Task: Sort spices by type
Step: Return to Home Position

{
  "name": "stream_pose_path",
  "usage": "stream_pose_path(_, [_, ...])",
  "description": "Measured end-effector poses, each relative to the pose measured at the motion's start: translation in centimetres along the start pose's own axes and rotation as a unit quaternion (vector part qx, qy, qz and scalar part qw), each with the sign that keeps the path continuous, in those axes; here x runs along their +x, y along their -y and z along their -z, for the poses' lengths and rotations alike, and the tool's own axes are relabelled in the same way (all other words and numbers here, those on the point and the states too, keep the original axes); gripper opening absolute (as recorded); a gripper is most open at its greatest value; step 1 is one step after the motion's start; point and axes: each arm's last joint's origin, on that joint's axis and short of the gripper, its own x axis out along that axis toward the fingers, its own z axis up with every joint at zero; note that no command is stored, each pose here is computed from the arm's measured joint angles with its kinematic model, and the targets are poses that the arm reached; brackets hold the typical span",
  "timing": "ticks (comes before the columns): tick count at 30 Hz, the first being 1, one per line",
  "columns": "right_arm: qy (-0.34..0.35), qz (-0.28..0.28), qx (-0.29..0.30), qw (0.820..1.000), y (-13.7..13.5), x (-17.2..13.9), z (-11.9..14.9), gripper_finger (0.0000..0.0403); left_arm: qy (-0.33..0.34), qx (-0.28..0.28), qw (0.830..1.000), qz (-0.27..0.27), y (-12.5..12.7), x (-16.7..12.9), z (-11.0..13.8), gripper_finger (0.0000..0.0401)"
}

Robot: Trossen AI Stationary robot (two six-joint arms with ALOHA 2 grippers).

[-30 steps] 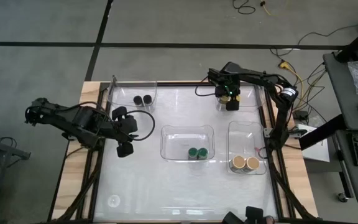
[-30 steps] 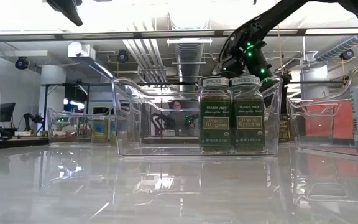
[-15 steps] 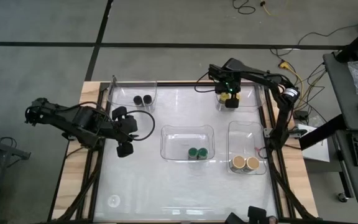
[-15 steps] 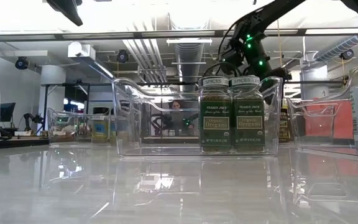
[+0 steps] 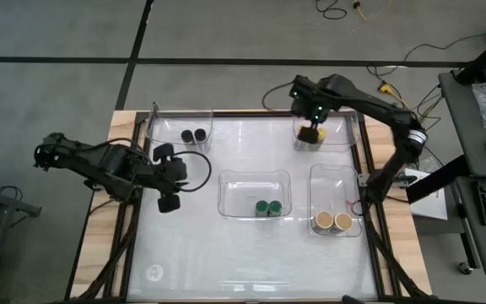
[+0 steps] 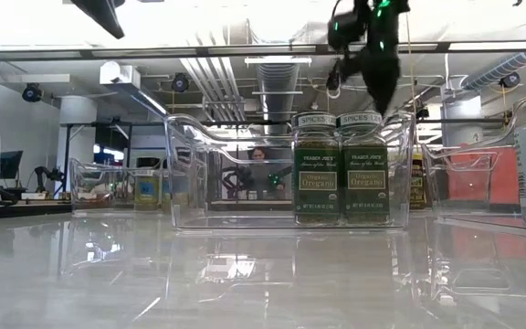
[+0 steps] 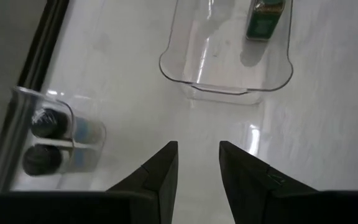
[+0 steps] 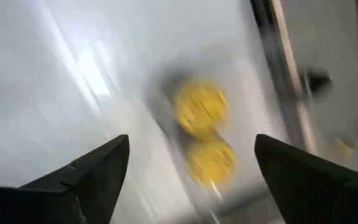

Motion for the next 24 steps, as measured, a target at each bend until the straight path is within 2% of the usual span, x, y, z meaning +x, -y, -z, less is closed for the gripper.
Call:
stream_pose_path(3, [0.121, -0.058, 0.027, 0.991, -1.2, -2.0, -0.3, 0.0328, 0.002, 0.018, 1.000, 0.000, 0.0, 0.0, 0.0, 0.0102])
stream_pose_path(7, [0.256, -0.088, 0.032, 0.962, -3.3, -4.4, -0.9, 0.0308, 0.037, 0.016, 0.999, 0.010, 0.0, -0.1, -0.8, 0.0103])
stream_pose_path(10, [0.351, -0.096, 0.029, 0.931, -5.7, -6.0, -1.0, 0.0290, 0.086, 0.022, 0.995, 0.037, -0.6, -0.5, -1.6, 0.0103])
stream_pose_path(13, [0.436, -0.106, 0.018, 0.894, -8.7, -7.1, -1.0, 0.0267, 0.122, 0.021, 0.992, 0.041, -1.5, -0.7, -1.4, 0.0103])
stream_pose_path(17, [0.491, -0.131, 0.005, 0.861, -12.2, -6.9, -0.5, 0.0234, 0.166, -0.008, 0.986, 0.032, -2.8, -0.3, 0.2, 0.0103])
stream_pose_path(21, [0.495, -0.134, 0.041, 0.857, -13.6, -6.4, 0.1, 0.0203, 0.218, -0.008, 0.976, 0.025, -3.3, 1.3, 2.6, 0.0103])
stream_pose_path(24, [0.482, -0.138, 0.095, 0.860, -13.5, -6.4, 0.4, 0.0185, 0.225, 0.038, 0.974, -0.003, -3.4, 2.7, 4.3, 0.0103])
